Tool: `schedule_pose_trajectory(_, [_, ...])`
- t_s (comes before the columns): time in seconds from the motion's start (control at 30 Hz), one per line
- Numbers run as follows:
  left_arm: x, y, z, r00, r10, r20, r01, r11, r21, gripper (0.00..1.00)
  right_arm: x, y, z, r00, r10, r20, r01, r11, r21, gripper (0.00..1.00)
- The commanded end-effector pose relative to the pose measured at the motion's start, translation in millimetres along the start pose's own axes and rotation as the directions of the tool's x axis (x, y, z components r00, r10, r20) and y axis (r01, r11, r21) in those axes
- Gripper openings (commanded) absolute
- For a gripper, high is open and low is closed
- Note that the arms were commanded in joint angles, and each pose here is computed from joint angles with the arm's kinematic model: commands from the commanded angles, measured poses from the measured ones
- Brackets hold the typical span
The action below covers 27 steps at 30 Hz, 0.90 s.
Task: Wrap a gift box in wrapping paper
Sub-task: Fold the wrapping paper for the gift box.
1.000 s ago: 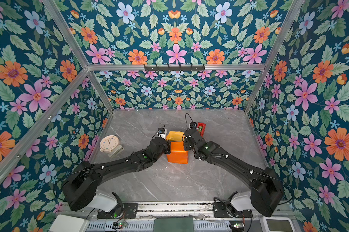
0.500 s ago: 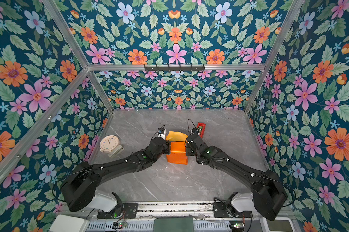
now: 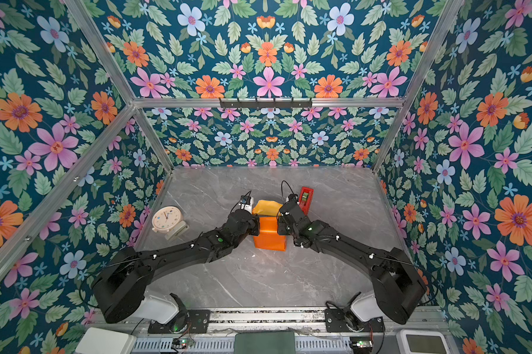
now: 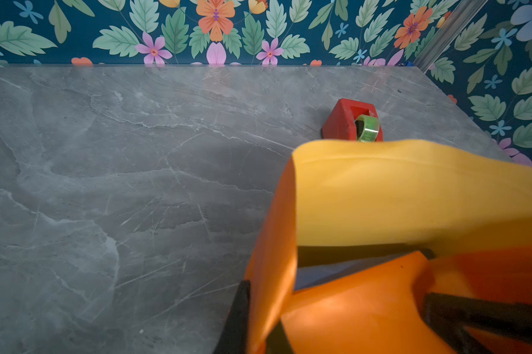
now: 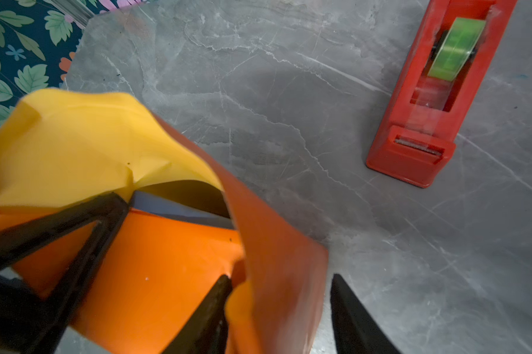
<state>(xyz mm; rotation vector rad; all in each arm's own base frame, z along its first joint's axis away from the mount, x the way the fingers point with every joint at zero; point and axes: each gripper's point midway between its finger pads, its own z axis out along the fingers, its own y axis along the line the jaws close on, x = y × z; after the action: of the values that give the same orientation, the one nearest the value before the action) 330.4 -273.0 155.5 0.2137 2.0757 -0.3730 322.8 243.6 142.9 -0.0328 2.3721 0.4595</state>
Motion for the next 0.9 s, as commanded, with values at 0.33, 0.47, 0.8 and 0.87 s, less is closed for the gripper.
schedule_pose_trajectory(0.33, [-29.6,6.0,2.4,1.0,-0.016,0.02,0.015,1.0,0.012,0.29,11.5,-9.5,3.0,1.0,0.011,-0.014,-0.011,1.0,0.023,0.49])
schedule_pose_trajectory(0.47, [-37.5,6.4,2.0,0.999,0.008,0.037,-0.008,1.0,-0.002,0.13,12.0,-9.7,3.3,1.0,0.006,-0.017,-0.005,1.0,0.024,0.48])
schedule_pose_trajectory(0.8, [-38.7,0.7,2.0,0.999,0.017,0.029,-0.018,1.0,0.025,0.08,12.0,-10.6,2.0,1.0,-0.006,-0.018,0.007,1.0,0.028,0.48])
schedule_pose_trajectory(0.87, [-35.2,3.3,-3.6,1.0,0.01,0.029,-0.011,0.999,0.03,0.37,9.4,-9.6,0.2,1.0,-0.01,-0.012,0.01,1.0,0.026,0.48])
